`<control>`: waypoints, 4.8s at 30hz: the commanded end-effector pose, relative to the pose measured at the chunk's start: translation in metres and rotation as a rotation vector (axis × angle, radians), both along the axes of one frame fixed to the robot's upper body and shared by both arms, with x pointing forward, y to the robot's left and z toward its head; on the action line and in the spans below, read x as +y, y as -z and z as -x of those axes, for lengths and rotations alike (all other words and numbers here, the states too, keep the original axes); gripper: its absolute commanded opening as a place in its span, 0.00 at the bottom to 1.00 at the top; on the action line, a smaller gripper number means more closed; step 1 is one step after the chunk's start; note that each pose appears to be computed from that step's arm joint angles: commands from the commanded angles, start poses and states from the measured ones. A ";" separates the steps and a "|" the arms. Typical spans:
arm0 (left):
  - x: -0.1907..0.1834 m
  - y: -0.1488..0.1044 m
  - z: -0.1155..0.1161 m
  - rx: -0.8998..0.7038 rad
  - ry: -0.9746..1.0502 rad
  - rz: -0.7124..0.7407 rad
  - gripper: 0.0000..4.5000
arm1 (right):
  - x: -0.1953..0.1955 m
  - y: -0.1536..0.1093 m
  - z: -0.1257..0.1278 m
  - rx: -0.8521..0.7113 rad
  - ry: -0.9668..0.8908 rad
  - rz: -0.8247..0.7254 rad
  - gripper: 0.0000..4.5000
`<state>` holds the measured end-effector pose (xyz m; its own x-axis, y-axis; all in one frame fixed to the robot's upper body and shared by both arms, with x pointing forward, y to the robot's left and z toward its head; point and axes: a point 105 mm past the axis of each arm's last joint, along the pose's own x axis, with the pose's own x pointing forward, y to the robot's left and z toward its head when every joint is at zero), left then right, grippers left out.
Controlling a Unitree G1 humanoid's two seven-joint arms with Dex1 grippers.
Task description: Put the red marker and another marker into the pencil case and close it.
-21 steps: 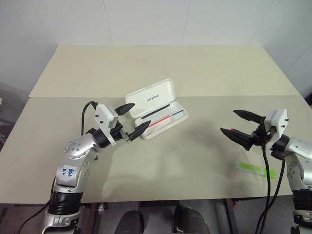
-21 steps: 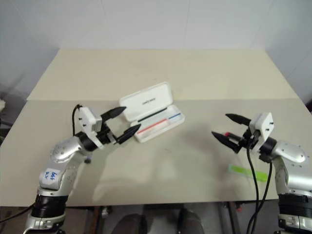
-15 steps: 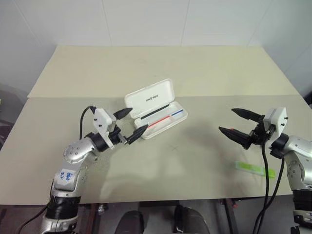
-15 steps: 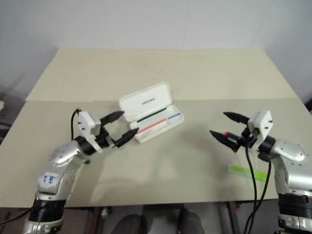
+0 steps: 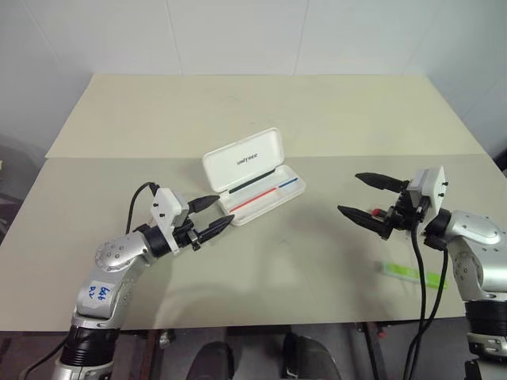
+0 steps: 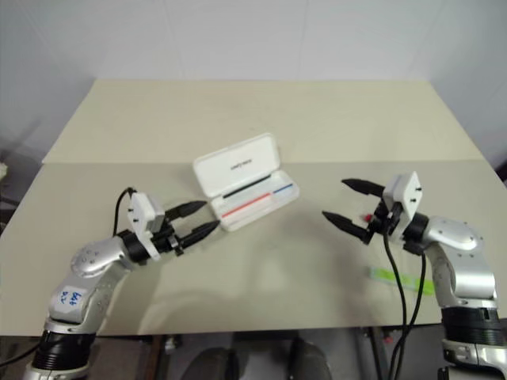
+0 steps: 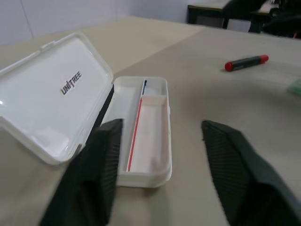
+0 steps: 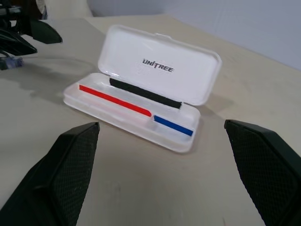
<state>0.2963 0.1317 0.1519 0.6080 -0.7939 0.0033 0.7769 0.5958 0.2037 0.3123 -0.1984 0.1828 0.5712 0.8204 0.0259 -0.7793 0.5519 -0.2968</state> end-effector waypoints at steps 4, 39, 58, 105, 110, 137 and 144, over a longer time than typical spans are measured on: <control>-0.020 -0.003 0.000 -0.003 0.084 -0.087 0.55 | 0.016 -0.011 0.008 -0.028 -0.107 0.020 1.00; -0.048 0.033 -0.028 0.164 0.161 -0.472 0.55 | -0.028 -0.009 0.038 0.086 -0.163 0.199 1.00; -0.053 0.046 -0.023 0.267 0.223 -0.571 0.01 | -0.033 -0.018 0.033 0.041 -0.136 0.221 1.00; -0.096 0.007 0.032 0.391 0.518 -0.455 0.75 | -0.016 -0.012 0.031 0.042 -0.151 0.165 1.00; -0.098 0.003 0.039 0.387 0.555 -0.423 0.75 | -0.012 -0.011 0.028 0.042 -0.157 0.151 1.00; -0.031 -0.060 0.033 0.042 0.549 -0.002 0.75 | -0.097 0.005 -0.007 0.241 0.030 0.283 1.00; -0.015 -0.075 0.039 0.029 0.529 -0.068 0.99 | -0.114 0.018 -0.021 0.322 0.056 0.387 1.00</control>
<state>0.2632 0.1167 0.2160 0.1400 -0.9873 -0.0746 0.9803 0.1276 0.1508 0.3357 -0.3062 0.1603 0.5512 0.7119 -0.4351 -0.8315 0.5120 -0.2156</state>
